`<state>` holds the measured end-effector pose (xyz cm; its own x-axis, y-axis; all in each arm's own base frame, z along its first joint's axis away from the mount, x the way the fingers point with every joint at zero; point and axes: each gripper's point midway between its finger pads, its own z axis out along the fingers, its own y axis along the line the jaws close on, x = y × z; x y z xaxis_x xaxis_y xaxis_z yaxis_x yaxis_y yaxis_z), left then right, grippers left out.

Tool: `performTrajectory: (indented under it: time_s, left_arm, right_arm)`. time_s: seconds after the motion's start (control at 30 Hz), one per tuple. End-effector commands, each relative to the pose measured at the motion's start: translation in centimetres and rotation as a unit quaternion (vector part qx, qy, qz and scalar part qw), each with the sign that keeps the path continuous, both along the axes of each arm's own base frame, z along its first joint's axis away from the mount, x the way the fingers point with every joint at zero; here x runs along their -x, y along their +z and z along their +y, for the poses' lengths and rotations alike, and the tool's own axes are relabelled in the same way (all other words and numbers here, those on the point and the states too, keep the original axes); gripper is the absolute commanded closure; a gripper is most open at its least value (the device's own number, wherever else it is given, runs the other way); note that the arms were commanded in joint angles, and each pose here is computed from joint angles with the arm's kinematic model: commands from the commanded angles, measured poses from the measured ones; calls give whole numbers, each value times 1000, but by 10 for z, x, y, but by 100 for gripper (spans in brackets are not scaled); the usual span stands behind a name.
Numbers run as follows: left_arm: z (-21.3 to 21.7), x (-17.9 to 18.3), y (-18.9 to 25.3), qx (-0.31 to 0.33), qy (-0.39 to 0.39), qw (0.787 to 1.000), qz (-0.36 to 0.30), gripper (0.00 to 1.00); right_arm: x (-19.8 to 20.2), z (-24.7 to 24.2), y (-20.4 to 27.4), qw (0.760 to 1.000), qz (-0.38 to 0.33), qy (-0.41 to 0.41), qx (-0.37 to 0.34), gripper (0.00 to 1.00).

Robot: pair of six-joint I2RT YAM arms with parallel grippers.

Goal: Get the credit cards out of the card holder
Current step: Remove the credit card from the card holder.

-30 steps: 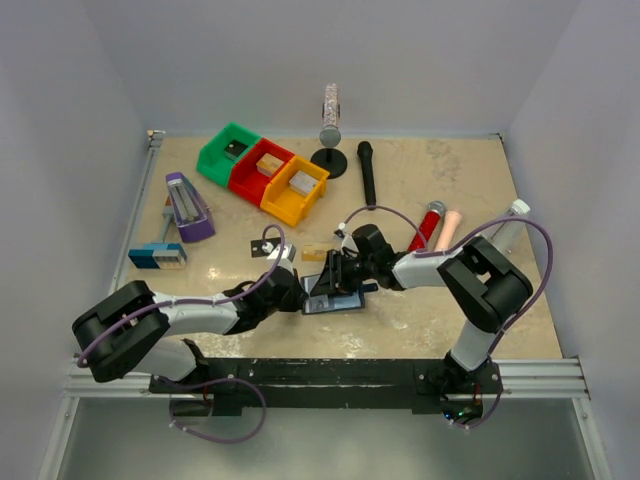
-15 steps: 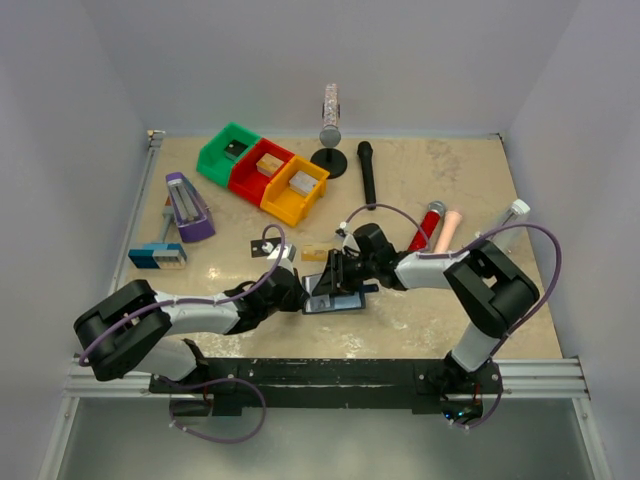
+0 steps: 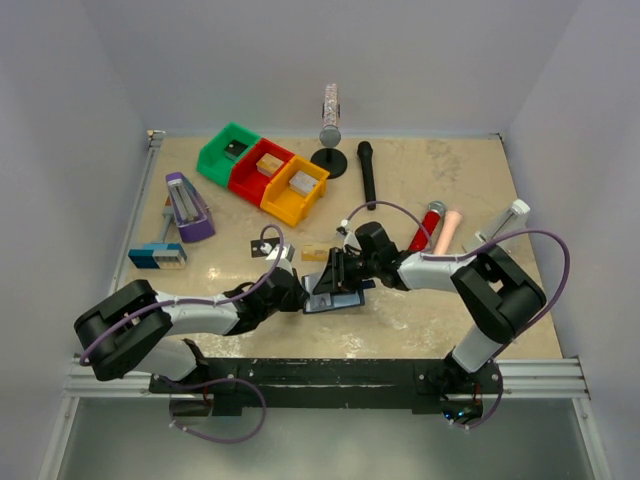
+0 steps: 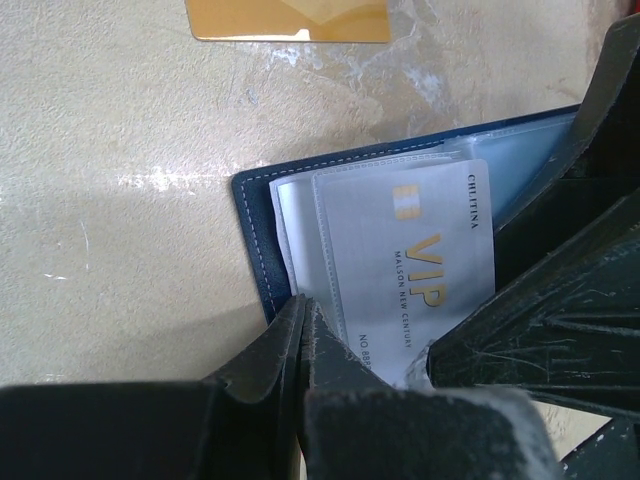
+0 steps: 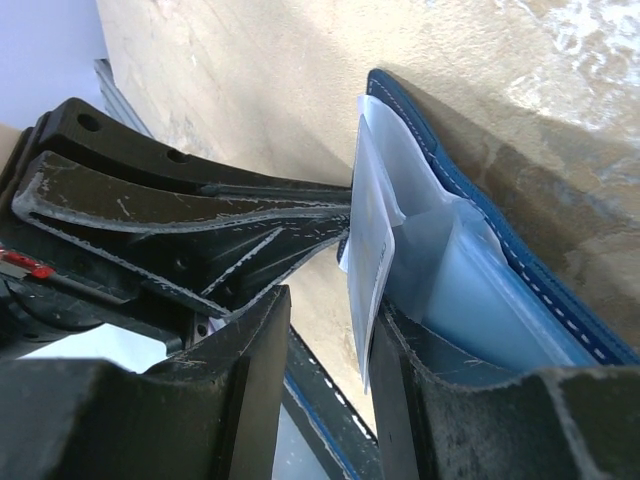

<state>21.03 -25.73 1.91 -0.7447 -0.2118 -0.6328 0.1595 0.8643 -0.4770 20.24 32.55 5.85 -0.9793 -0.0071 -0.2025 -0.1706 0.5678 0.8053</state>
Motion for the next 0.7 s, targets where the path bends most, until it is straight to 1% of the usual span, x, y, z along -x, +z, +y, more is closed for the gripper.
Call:
performTrajectory:
  time_s: [0.0,0.67]
  left_arm:
    - [29,18,-37,-60,12,997,46,100]
    - [33,19,-42,-62,16,997,51,100]
  right_arm:
    - [-3,-2,16,999,-32,1,-9,60]
    - [-2,-15,20,999,-48,-4,18,62]
